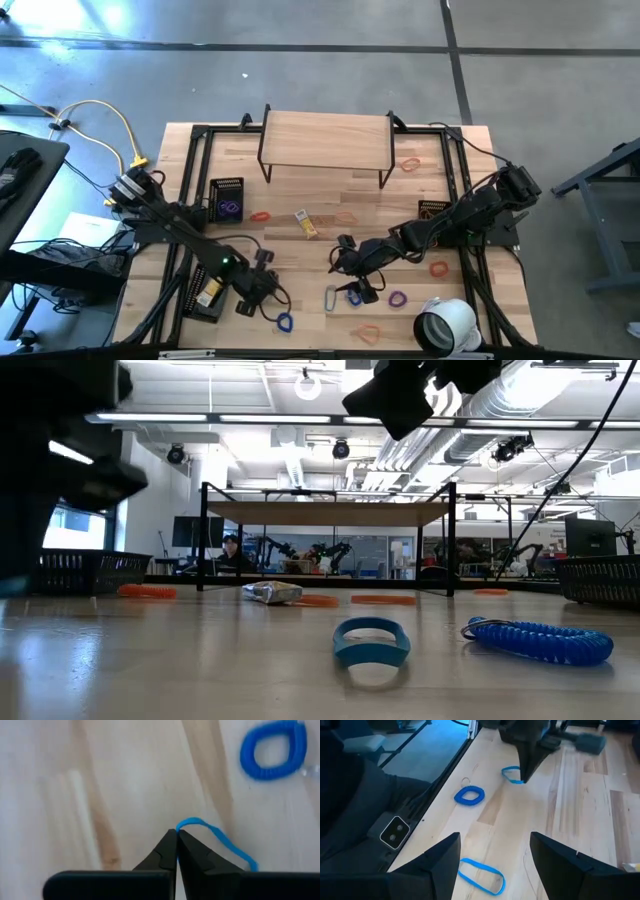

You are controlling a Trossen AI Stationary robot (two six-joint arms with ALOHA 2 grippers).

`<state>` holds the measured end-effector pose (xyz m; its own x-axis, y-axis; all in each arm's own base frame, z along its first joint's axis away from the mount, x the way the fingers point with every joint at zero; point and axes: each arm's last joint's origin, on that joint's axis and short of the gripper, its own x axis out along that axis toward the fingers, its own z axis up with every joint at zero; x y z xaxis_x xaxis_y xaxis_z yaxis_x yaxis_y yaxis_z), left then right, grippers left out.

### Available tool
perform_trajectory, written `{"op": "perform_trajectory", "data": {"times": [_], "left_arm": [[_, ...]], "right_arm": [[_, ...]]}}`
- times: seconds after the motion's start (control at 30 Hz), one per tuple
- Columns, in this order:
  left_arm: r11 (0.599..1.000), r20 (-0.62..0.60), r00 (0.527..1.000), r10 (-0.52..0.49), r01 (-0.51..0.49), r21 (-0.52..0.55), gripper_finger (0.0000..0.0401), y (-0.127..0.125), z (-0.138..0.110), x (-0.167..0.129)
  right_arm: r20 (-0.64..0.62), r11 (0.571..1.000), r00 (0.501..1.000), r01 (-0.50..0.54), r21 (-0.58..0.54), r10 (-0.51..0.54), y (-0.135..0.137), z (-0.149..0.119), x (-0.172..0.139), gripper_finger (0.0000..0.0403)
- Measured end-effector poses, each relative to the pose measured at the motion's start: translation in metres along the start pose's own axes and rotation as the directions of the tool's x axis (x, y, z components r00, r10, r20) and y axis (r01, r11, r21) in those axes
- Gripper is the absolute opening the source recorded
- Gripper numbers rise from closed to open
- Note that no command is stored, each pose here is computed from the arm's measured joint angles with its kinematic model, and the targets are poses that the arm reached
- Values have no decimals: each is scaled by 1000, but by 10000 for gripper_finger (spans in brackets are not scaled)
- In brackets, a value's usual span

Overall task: Pick & Place Office Desk Supplies
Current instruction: Put the blue rubber band into the top right black bin

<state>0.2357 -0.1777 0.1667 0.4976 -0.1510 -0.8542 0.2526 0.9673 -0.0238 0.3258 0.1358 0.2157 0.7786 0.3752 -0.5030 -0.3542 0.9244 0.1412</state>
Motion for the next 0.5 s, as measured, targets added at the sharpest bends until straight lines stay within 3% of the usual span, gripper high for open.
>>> {"op": "perform_trajectory", "data": {"times": [0.13,0.23,0.37,0.5], "left_arm": [[996,110,990,92,-91,-17,1,1,13,-22],[978,232,951,204,-191,-81,1,6,24,-42],[914,387,841,379,-275,-298,1,11,37,-56],[818,467,724,508,-235,-525,1,18,49,-60]], "right_arm": [[1,1000,1000,0,0,0,0,0,0,229],[5,1000,1000,8,-6,-8,0,0,0,229],[6,999,999,33,-24,-33,-1,0,0,229],[-7,992,993,114,-55,-115,-4,-2,0,229]]}}
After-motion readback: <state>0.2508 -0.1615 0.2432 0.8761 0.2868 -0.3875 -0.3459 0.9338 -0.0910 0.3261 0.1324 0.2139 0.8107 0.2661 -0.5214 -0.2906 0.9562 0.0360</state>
